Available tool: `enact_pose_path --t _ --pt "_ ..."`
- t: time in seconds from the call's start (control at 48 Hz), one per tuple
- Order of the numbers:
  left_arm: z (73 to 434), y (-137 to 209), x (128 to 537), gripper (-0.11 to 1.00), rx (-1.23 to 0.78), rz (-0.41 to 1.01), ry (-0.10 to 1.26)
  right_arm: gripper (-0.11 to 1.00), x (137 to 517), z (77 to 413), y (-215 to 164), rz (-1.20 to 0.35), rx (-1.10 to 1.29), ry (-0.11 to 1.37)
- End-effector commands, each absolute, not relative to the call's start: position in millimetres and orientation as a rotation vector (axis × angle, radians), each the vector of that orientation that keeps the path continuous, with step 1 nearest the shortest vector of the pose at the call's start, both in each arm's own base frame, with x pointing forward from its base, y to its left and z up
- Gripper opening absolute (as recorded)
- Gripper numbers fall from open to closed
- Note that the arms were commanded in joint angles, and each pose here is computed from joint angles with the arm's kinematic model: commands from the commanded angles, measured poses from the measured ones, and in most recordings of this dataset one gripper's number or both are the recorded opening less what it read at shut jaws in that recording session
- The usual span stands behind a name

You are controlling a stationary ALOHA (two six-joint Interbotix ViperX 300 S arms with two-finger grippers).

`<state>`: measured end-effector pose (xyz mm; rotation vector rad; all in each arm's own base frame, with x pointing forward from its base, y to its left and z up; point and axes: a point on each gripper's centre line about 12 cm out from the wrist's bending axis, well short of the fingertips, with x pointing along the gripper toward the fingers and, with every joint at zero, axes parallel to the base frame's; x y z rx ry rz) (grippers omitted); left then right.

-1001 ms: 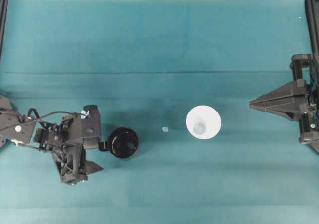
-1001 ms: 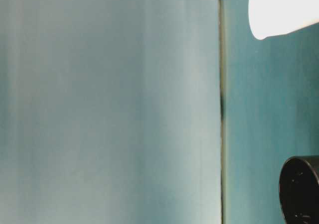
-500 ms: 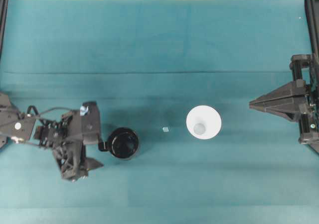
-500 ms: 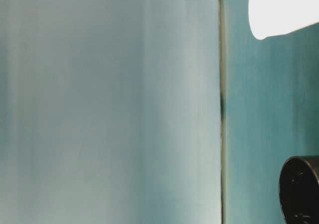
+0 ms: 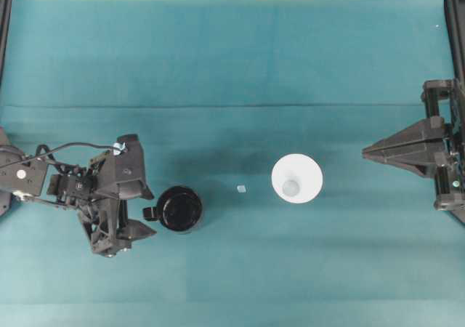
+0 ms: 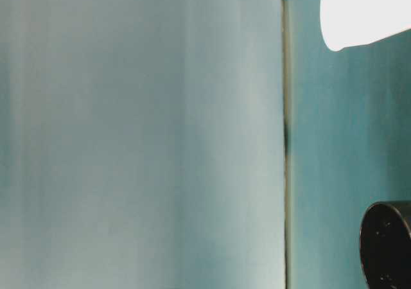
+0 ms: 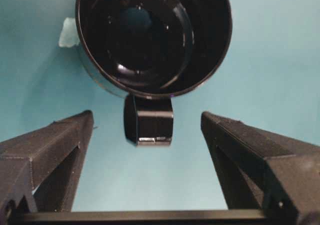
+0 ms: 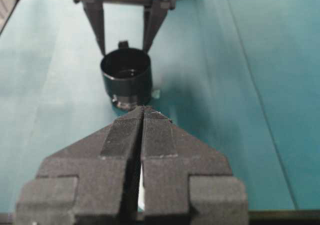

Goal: Put the paper cup into the moved cup holder.
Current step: 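Slide the black cup holder rightward toward the white paper cup with left gripper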

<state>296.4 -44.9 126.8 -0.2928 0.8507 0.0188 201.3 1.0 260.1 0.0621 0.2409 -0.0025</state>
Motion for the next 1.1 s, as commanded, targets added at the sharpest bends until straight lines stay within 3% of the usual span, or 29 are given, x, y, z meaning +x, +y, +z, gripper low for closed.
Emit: enact_pose_path --t 0.0,0.208,0.334,0.5,0.563,1.084 --pt "134.4 -43.4 302.6 0.89 -0.297 0.019 0.821 -0.04 205.2 267.7 0.7 -0.005 0.078 0.224" --pt "134.7 -41.2 303.3 0.78 -0.299 0.024 0.815 -0.04 205.2 267.7 0.7 -0.005 0.078 0.224" --pt "134.2 -41.0 302.3 0.61 -0.293 0.023 0.821 -0.04 205.2 267.7 0.7 -0.005 0.078 0.224" --pt "133.8 -41.5 302.7 0.28 -0.260 0.008 0.823 -0.04 205.2 267.5 0.7 -0.005 0.078 0.226" --pt "134.1 -41.6 303.1 0.22 -0.242 0.001 0.822 -0.04 205.2 267.7 0.7 -0.005 0.078 0.224" --pt "152.8 -42.1 317.7 0.21 -0.138 -0.052 0.754 -0.04 205.3 268.1 0.7 -0.005 0.078 0.224"
